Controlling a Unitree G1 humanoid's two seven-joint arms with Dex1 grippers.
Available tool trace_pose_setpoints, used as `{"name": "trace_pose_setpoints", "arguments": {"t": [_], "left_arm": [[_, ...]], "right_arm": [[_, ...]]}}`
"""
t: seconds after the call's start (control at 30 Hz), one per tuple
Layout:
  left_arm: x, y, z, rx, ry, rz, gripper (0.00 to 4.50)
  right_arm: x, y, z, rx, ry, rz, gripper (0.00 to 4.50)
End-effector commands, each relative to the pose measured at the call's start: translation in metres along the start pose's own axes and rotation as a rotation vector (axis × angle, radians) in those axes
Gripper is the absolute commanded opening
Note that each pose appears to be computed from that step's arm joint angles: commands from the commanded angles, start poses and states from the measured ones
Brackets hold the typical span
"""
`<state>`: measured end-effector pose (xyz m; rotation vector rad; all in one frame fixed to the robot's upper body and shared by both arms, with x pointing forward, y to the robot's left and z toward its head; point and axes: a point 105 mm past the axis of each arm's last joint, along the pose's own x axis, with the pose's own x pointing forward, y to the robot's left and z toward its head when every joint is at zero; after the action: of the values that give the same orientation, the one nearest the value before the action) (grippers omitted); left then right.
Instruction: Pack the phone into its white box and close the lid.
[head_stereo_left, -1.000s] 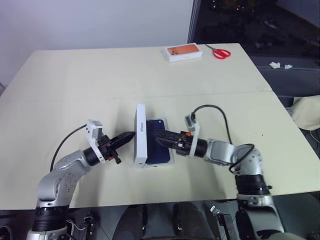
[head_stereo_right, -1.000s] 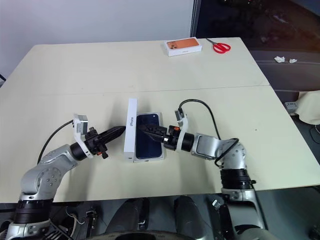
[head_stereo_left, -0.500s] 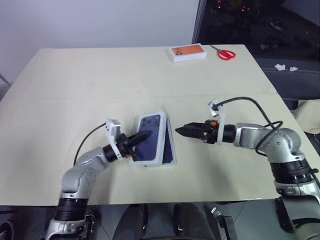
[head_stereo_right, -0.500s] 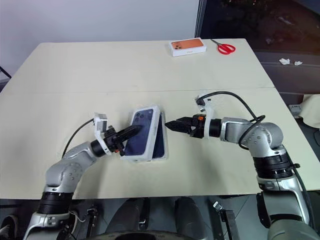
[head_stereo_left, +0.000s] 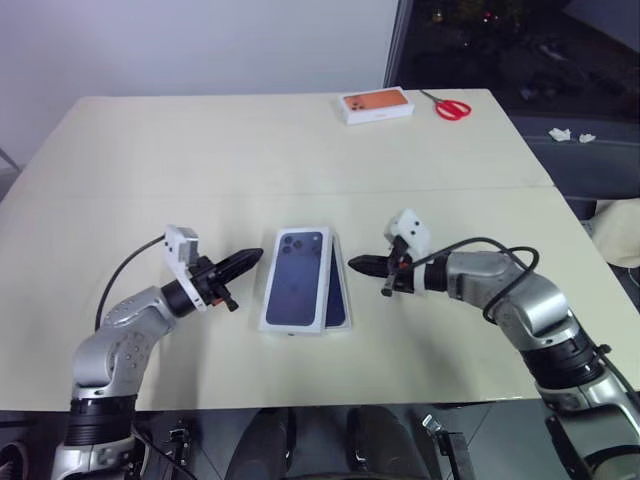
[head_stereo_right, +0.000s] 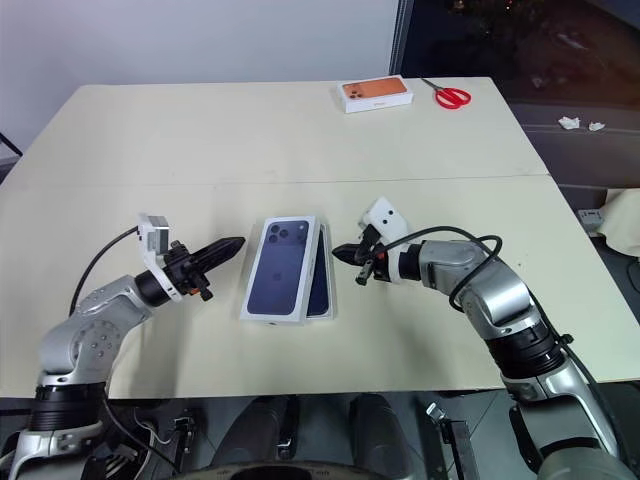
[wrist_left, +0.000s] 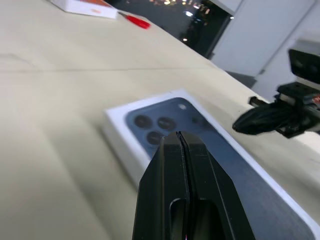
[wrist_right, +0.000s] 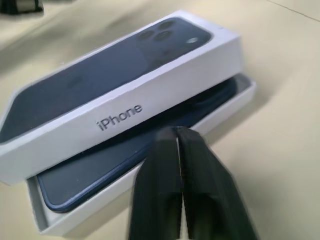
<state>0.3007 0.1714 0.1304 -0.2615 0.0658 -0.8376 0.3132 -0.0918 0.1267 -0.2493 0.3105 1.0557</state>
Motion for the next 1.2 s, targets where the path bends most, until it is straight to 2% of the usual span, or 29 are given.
{"name": "trace_pose_setpoints", "arguments": {"t": [0.03,0.27,0.67,0.9,1.0,1.2], "left_arm": [[-0.016,0.014,0.002,0.034,0.014,0.062,0.0],[-0.009,0.008,-0.023,-0.021,0.081,0.028,0.0],[0.015,-0.014,-0.055,-0.145,0.128,-0.071,0.0],[0.022,-0.02,-0.053,-0.155,0.111,-0.093,0.0],[0.026,-0.028,-0.051,-0.162,0.1,-0.117,0.0],[0.031,-0.035,-0.047,-0.159,0.086,-0.133,0.0]], "right_arm": [[-0.001,0.006,0.015,-0.087,-0.04,-0.004,0.03],[0.008,0.017,0.001,-0.198,0.031,-0.025,0.03],[0.011,0.02,0.011,-0.144,-0.003,-0.03,0.03],[0.005,0.017,0.011,-0.171,0.02,-0.044,0.03],[-0.002,0.002,0.006,-0.219,0.068,-0.08,0.03],[-0.003,-0.004,0.002,-0.232,0.09,-0.085,0.03]]}}
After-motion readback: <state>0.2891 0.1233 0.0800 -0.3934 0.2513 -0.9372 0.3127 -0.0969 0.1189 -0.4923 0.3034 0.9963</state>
